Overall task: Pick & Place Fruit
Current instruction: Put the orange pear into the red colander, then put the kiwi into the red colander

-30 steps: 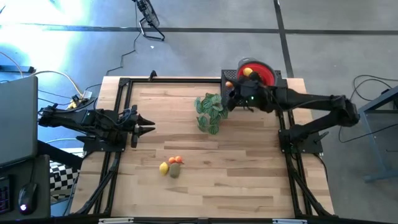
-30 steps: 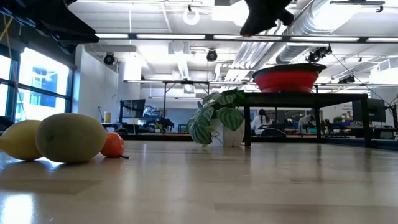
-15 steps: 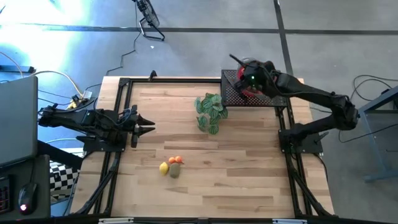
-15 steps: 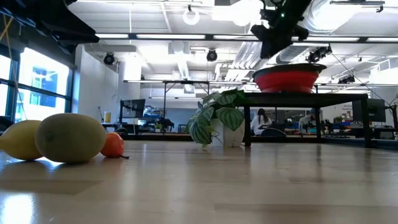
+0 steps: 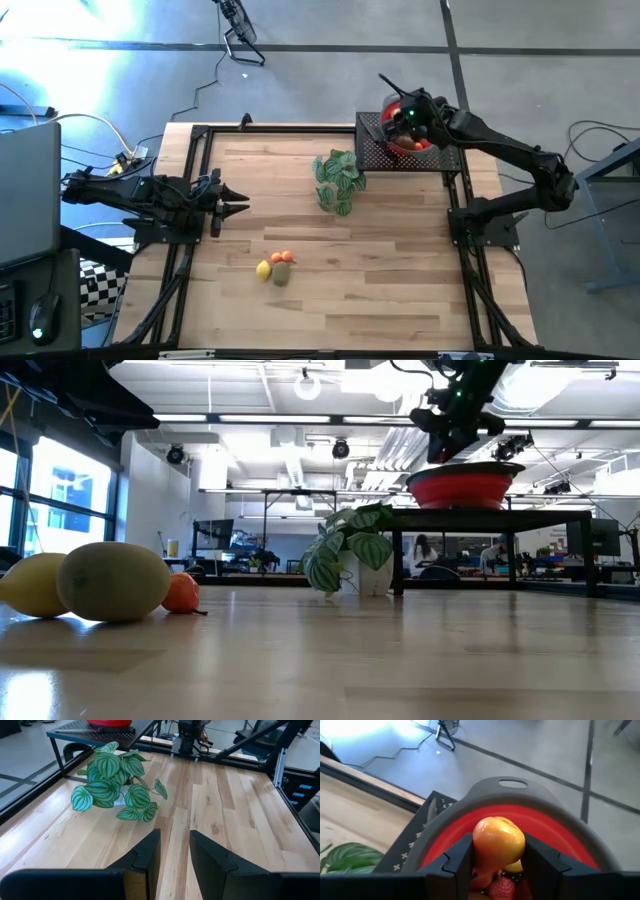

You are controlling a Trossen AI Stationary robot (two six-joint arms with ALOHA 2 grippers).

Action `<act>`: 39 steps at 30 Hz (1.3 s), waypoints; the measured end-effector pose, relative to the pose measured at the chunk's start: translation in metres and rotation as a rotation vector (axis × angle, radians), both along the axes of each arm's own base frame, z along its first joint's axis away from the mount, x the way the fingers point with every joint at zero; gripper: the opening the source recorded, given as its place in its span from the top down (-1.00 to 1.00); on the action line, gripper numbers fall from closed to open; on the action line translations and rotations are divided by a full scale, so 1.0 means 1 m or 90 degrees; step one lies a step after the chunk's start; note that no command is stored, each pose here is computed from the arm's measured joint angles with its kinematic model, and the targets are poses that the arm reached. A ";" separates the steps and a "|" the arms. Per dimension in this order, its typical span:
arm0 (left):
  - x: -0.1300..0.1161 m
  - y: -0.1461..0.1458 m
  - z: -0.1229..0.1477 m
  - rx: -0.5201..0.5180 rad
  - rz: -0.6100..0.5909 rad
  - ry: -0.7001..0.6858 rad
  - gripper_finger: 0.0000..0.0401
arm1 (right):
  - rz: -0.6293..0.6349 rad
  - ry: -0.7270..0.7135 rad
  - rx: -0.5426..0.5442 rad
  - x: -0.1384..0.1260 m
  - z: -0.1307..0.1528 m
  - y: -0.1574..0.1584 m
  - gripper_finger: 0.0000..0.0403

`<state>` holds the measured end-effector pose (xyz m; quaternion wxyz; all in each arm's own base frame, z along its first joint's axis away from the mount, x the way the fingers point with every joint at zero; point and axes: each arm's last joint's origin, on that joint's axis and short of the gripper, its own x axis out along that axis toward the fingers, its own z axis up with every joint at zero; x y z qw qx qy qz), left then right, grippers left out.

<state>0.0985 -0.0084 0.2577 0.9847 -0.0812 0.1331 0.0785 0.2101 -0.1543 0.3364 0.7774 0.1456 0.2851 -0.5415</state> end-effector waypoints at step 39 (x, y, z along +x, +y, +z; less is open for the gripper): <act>0.000 0.000 0.000 -0.005 0.001 -0.001 0.51 | 0.273 -0.071 0.023 0.036 0.007 0.043 0.26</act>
